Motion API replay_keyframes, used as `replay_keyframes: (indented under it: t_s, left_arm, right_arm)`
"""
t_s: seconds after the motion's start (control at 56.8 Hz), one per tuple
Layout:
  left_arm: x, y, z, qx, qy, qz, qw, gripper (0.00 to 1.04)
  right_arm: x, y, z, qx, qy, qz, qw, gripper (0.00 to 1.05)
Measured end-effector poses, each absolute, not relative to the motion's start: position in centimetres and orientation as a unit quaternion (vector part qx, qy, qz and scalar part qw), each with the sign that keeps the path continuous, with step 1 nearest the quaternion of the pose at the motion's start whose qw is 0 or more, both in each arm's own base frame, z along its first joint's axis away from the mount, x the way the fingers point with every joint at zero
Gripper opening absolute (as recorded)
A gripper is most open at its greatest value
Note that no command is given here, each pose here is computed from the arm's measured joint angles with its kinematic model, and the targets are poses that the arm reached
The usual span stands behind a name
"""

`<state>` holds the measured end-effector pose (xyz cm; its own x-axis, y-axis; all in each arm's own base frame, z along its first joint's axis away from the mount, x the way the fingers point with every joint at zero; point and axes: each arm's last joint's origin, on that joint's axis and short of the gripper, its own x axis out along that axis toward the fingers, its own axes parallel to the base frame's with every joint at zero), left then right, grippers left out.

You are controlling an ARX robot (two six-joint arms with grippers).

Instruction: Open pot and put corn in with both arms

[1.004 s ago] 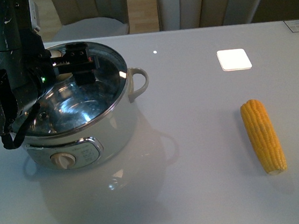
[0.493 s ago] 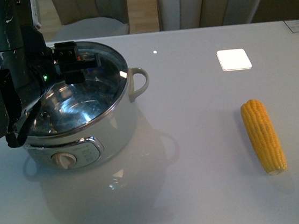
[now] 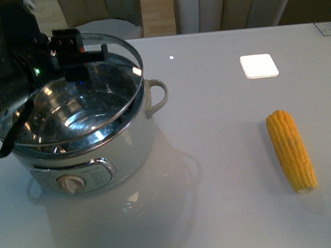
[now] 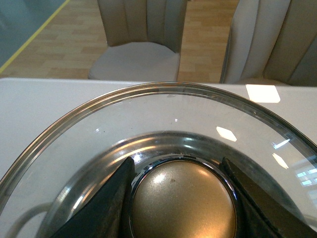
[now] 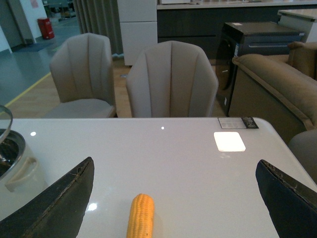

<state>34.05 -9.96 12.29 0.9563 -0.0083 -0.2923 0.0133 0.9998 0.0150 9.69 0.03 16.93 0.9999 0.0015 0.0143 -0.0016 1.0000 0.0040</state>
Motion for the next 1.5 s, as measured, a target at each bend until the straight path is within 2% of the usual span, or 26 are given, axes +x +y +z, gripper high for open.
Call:
replay_keyframes:
  t_s: [0.176, 0.37, 0.563, 0.722, 0.863, 1.197, 1.496]
  left_arm:
    - [34.0, -6.7, 14.9, -0.001, 0.12, 0.024, 0.993, 0.44]
    - [33.1, -0.9, 15.2, -0.002, 0.102, 0.073, 0.992, 0.44]
    - [31.4, 6.6, 13.3, 0.0, 0.101, 0.152, 0.983, 0.44]
    - [29.9, 12.3, 9.1, 0.005, 0.109, 0.214, 0.971, 0.44]
    - [29.3, 14.3, 4.8, 0.003, 0.138, 0.224, 0.965, 0.44]
    - [30.3, 15.7, -2.3, -0.014, 0.186, 0.215, 0.959, 0.44]
    - [32.5, 16.6, -4.9, -0.022, 0.178, 0.196, 0.964, 0.44]
  right_arm:
    - [9.7, 0.0, 16.9, 0.002, -0.007, 0.001, 1.0, 0.96]
    - [9.7, 0.0, 16.9, 0.002, -0.007, 0.001, 1.0, 0.96]
    - [9.7, 0.0, 16.9, 0.002, -0.007, 0.001, 1.0, 0.96]
    - [9.7, 0.0, 16.9, 0.002, -0.007, 0.001, 1.0, 0.96]
    - [9.7, 0.0, 16.9, 0.002, -0.007, 0.001, 1.0, 0.96]
    - [9.7, 0.0, 16.9, 0.002, -0.007, 0.001, 1.0, 0.96]
    - [9.7, 0.0, 16.9, 0.002, -0.007, 0.001, 1.0, 0.96]
